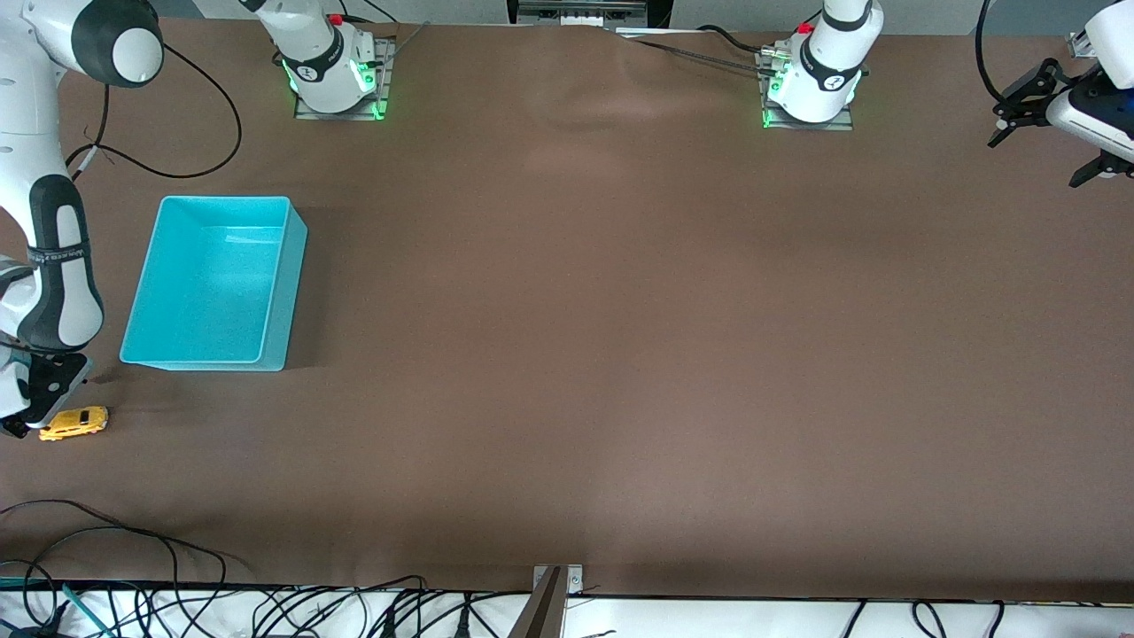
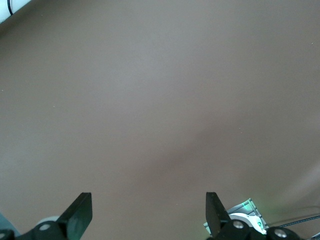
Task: Wind up and store yellow beetle car
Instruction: 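Lower the right gripper onto the car and close on it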
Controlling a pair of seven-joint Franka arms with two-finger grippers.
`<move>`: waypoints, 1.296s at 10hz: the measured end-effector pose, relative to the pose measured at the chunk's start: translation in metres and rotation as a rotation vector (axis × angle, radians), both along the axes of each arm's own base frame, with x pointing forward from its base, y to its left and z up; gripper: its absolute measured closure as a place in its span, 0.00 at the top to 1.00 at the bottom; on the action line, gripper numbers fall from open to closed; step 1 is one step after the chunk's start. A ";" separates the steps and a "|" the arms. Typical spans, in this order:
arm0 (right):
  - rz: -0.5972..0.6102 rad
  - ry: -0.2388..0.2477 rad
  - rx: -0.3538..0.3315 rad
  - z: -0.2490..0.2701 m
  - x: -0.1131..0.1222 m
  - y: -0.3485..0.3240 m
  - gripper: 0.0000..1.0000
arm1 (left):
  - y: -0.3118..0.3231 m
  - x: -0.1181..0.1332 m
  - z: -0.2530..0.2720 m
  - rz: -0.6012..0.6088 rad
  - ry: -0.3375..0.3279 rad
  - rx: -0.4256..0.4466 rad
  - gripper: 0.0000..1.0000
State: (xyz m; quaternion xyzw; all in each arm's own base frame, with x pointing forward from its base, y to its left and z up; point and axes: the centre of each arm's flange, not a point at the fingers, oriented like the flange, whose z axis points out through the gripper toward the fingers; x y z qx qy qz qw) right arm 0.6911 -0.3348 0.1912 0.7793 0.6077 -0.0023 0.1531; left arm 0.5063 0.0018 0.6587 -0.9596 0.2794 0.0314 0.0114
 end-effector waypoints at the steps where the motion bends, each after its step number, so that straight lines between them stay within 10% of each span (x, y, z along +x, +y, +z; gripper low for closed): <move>1: 0.014 -0.014 -0.009 0.002 0.002 0.000 1.00 | 0.002 0.001 0.000 0.003 0.000 0.000 1.00; 13: 0.202 -0.018 -0.017 -0.004 0.021 0.029 1.00 | 0.019 -0.002 -0.001 0.418 0.009 0.024 1.00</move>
